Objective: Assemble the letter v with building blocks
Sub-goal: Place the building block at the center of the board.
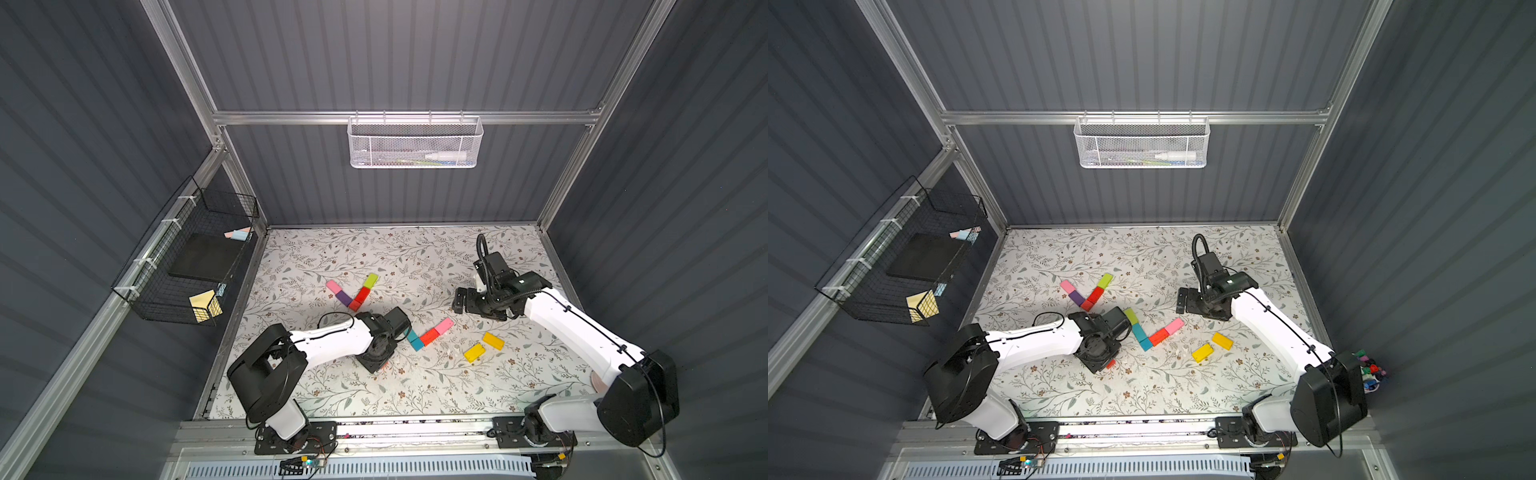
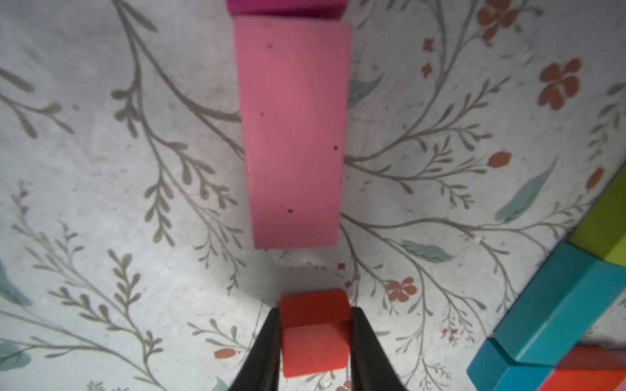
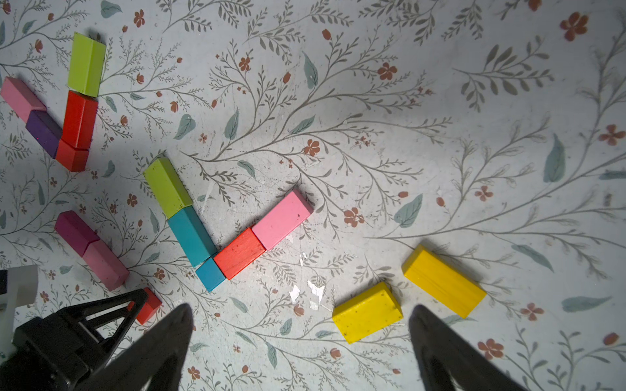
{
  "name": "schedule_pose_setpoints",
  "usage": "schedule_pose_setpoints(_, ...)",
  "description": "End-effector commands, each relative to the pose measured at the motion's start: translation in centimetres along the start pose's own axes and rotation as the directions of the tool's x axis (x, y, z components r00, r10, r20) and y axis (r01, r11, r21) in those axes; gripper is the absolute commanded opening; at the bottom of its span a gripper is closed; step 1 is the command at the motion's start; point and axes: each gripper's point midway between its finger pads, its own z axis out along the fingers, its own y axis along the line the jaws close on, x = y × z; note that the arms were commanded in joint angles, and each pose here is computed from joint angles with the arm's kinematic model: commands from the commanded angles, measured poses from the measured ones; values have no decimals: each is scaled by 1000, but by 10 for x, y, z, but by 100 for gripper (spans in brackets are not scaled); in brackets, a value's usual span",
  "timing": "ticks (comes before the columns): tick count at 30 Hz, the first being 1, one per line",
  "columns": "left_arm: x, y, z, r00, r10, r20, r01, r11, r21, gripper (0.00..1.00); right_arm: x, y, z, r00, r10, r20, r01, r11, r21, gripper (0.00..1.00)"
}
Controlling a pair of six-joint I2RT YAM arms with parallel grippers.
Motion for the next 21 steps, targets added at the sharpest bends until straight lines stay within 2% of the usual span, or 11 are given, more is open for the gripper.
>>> schedule_pose_setpoints(1, -16, -20, -19, 996, 29, 81, -31, 999, 31, 33, 8, -5, -1, 1000, -20, -9, 21, 998, 53, 99)
schedule_pose_setpoints(4, -27, -49, -53, 990, 39, 138, -56, 991, 125, 43, 13, -8, -5, 999, -44, 8, 43, 997, 68, 99)
schedule_pose_setpoints(8, -43, -80, -116, 975, 37, 221, -95, 962, 256, 59, 21, -11, -12, 997, -73, 30, 71, 996, 58, 99)
schedule_pose_setpoints(9, -45, -81, -127, 974, 34, 224, -96, 958, 270, 51, 23, -11, -13, 996, -76, 36, 74, 996, 55, 99)
schedule_pose_setpoints(10, -46, -82, -135, 974, 34, 226, -98, 955, 281, 19, 25, -11, -13, 996, -79, 40, 77, 996, 47, 99)
schedule_pose_setpoints(11, -47, -75, -139, 973, 38, 227, -98, 960, 261, 0, 27, -13, -14, 996, -78, 45, 76, 996, 48, 99)
schedule_pose_setpoints(12, -48, -72, -142, 974, 21, 224, -81, 961, 263, 5, 29, -14, -13, 996, -80, 38, 78, 996, 52, 99)
schedule_pose_setpoints(13, -49, -72, -146, 975, 15, 224, -78, 958, 275, 32, 28, -12, -20, 995, -83, 60, 81, 996, 35, 99)
schedule_pose_setpoints(14, -53, -73, -152, 970, -4, 243, -70, 953, 293, 54, 28, -10, -22, 994, -90, 66, 89, 996, 21, 99)
schedule_pose_setpoints(18, -67, -66, -178, 958, -113, 263, 10, 931, 365, 55, 35, 1, -16, 987, -153, 51, 153, 988, 7, 99)
schedule_pose_setpoints(21, -89, -82, -226, 919, -232, 317, 50, 870, 491, 56, 48, 17, -3, 970, -241, -1, 241, 970, 33, 99)
